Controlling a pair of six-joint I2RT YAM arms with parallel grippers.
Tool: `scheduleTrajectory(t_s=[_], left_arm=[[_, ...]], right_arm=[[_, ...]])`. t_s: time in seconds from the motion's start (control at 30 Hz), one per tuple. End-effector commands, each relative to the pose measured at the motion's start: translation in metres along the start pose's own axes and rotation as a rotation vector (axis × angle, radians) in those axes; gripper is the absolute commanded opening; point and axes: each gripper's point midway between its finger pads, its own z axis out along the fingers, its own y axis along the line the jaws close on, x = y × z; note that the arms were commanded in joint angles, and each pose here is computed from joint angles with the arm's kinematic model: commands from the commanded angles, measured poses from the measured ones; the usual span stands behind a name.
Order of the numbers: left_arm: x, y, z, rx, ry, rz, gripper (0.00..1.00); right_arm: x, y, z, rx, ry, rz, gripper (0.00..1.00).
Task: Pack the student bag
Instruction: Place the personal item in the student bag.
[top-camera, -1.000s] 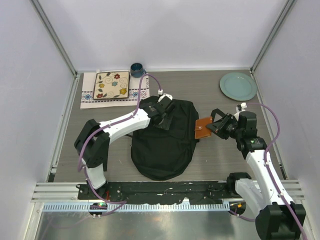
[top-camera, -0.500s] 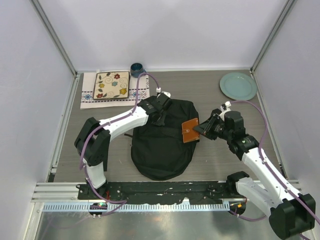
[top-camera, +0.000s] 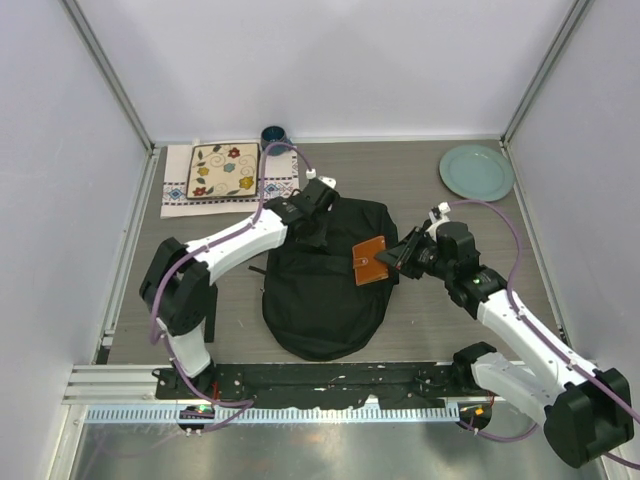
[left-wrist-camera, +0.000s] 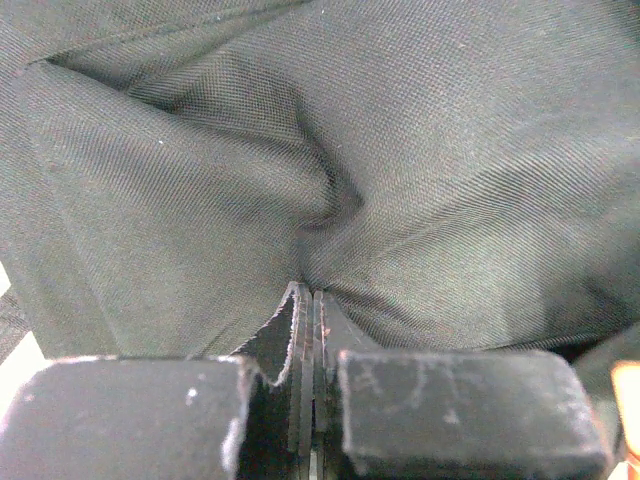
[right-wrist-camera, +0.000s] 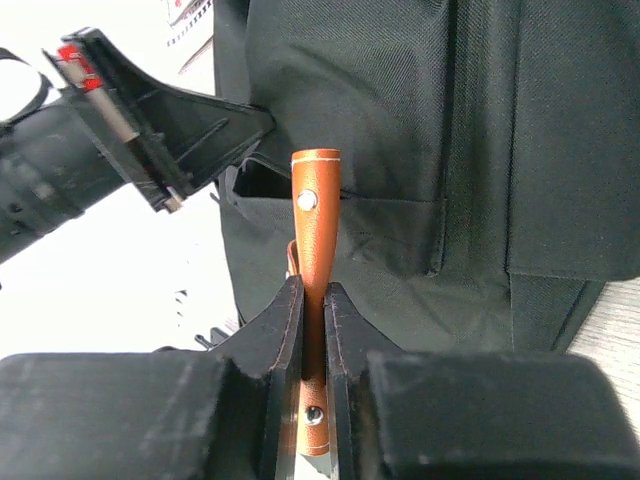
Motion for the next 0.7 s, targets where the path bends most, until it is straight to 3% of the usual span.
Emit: scheduleTrajectory(t_s=[0.0, 0.3, 0.43, 0.67], left_arm=[[-0.051, -0.029, -0.051, 0.182, -0.178, -0.077, 0.0], [-0.069, -0.038, -0.082, 0.287, -0.224, -0.157, 0.0], [-0.071, -0.038, -0.081, 0.28, -0.209, -0.188, 0.0], [-0.067, -0.035, -0.08, 0.268, -0.201, -0.228, 0.0]], right_arm=[[-0.013, 0.016, 0.005, -0.06, -0.059, -0.006, 0.09], [-0.006, 0.036, 0.015, -0.116, -0.026, -0.002, 0.09], [0.013, 0.063, 0.018, -0.244, 0.027, 0.039, 0.08], [0.051, 0.065, 0.031, -0.277, 0.117, 0.131, 0.03]])
